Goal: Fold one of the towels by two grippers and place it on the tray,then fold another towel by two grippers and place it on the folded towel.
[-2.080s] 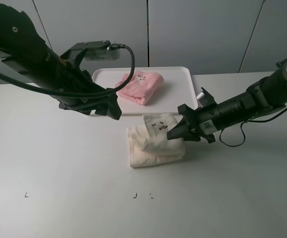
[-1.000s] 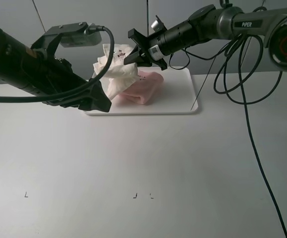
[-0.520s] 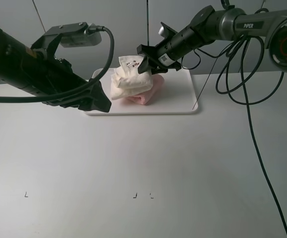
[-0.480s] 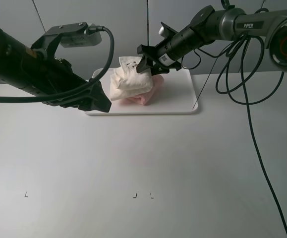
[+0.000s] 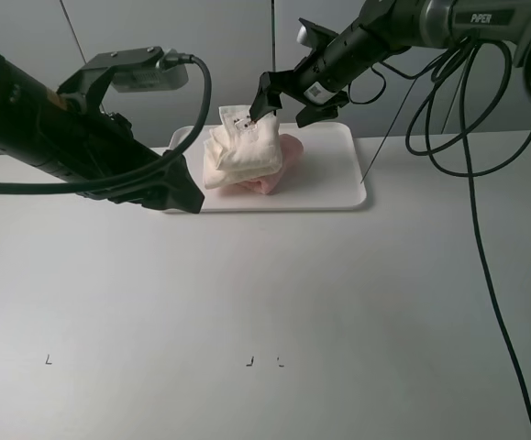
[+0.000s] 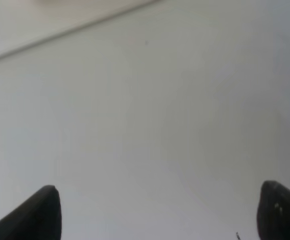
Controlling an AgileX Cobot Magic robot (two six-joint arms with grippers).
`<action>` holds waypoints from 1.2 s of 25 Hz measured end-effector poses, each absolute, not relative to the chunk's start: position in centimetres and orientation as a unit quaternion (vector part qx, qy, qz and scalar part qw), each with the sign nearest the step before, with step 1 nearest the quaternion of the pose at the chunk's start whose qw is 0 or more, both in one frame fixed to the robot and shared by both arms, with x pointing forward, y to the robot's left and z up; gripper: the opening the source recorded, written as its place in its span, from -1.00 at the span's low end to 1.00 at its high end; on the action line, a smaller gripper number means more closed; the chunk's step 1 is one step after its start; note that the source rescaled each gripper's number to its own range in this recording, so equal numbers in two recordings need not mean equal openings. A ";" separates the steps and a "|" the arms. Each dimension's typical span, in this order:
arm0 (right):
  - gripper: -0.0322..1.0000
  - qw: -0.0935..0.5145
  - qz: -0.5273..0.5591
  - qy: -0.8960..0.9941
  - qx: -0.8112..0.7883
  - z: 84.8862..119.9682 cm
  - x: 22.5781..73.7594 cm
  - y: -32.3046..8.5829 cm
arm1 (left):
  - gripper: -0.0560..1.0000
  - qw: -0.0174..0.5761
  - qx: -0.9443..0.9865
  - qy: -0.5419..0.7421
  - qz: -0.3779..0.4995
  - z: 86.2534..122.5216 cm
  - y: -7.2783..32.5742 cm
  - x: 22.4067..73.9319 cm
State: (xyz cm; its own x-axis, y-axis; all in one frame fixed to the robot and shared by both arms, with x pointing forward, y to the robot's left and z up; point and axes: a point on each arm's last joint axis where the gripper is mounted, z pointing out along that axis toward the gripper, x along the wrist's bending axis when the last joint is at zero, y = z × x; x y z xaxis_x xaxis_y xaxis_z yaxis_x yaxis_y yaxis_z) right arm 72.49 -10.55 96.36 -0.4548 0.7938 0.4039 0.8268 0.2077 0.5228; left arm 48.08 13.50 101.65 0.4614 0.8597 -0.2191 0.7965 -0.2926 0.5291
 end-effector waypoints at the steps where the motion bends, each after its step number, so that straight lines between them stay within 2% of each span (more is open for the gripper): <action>1: 0.99 0.008 -0.354 -0.780 -0.516 97.7 72.3 -10.8 | 1.00 0.293 0.803 0.516 0.053 101.6 13.5 48.1; 6: 1.00 -0.049 -0.355 -0.787 -0.503 103.6 70.4 -12.0 | 1.00 0.306 0.801 0.511 0.059 102.6 13.8 47.6; 12: 1.00 -0.067 -0.289 -0.812 -0.503 104.5 64.8 -14.6 | 1.00 0.344 0.800 0.481 0.100 106.4 15.2 45.7; 15: 1.00 -0.093 -0.257 -0.817 -0.507 104.6 60.3 -16.8 | 1.00 0.338 0.802 0.480 0.110 107.3 16.1 44.6; 23: 1.00 -0.175 -0.305 -0.793 -0.498 109.5 46.1 -21.8 | 1.00 0.297 0.791 0.512 0.152 105.9 20.1 40.4; 30: 1.00 -0.218 -0.314 -0.769 -0.512 110.3 36.4 -25.4 | 1.00 0.269 0.775 0.541 0.184 106.1 23.6 36.5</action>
State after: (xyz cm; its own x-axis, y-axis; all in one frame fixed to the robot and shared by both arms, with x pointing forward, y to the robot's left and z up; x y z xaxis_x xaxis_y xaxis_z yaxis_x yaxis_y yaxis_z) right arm 36.44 -25.44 110.26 -0.3807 0.9246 -0.0134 0.6515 0.2785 0.7057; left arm 36.51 23.59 106.10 0.3463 0.9381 -0.0055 0.7397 -0.2695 0.6166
